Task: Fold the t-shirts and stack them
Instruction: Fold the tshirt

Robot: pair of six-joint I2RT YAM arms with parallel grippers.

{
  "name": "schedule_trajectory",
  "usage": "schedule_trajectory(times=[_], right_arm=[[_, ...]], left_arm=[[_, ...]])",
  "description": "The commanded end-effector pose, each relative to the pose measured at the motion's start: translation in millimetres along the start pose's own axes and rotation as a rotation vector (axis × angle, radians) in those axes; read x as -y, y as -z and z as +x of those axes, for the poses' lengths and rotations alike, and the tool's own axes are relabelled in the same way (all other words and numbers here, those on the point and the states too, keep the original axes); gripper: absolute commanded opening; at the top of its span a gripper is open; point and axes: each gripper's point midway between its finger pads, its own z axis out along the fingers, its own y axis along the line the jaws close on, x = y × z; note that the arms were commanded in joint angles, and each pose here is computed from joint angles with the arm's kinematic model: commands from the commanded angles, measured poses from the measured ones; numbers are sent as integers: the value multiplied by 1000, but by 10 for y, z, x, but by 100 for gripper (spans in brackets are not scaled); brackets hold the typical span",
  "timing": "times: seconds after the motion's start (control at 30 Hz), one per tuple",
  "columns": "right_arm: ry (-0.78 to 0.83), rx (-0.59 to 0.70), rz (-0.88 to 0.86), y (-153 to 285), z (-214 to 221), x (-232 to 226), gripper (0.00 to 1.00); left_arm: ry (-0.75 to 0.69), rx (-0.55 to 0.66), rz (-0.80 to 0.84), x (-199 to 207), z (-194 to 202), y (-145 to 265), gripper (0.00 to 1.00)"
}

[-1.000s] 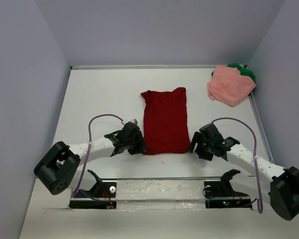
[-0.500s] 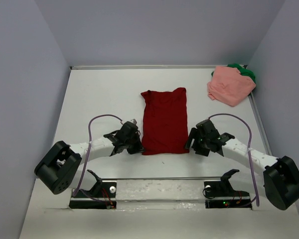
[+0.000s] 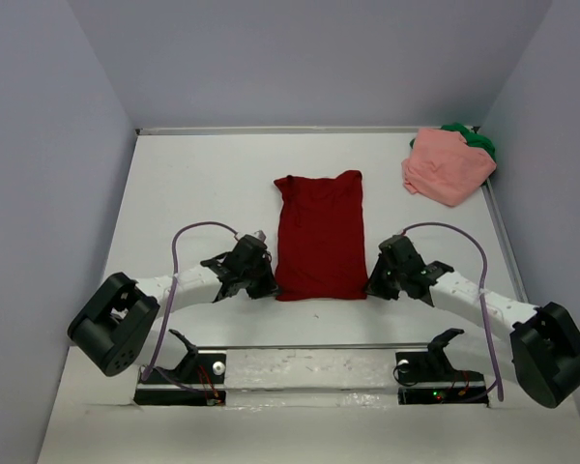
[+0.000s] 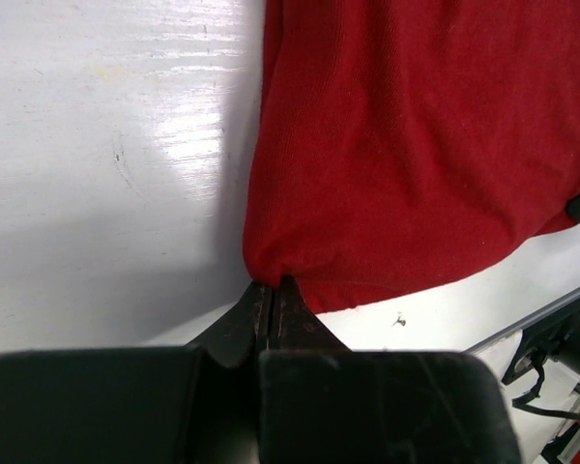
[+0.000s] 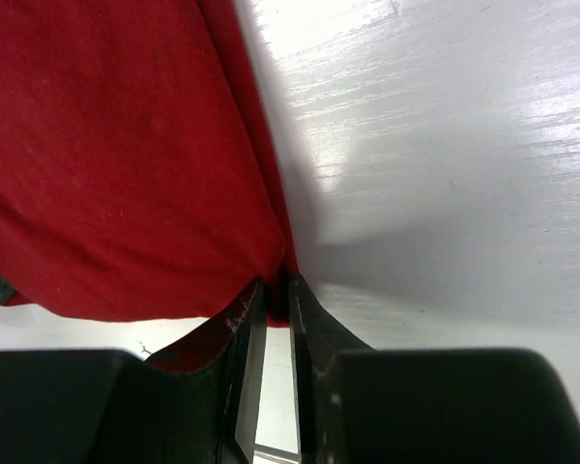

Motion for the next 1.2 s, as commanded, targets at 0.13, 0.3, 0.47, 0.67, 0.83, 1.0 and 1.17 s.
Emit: schedule_trajectory(times=[0.13, 0.3, 0.47, 0.67, 0.83, 1.0, 1.17], right_arm=[[-10, 17, 17, -12, 44, 13, 0], [-22, 24, 48, -23, 68, 54, 0], [-26, 43, 76, 31, 66, 53, 0], [29, 99, 135, 141, 46, 19, 0], [74, 119, 147, 202, 71, -24, 0], [86, 135, 170, 326, 182, -52, 0], [94, 144, 181, 447, 333, -86, 0]], left_arm=[[-18, -19, -42, -166, 79, -2, 0], [-19, 0, -38, -152, 53, 64, 0], [-4, 11, -24, -154, 75, 156, 0], [-7, 59, -18, -120, 38, 330, 0], [4, 77, 0, -80, 61, 445, 0], [15, 67, 8, -98, 175, 501, 0], [24, 67, 31, -92, 268, 566, 0]])
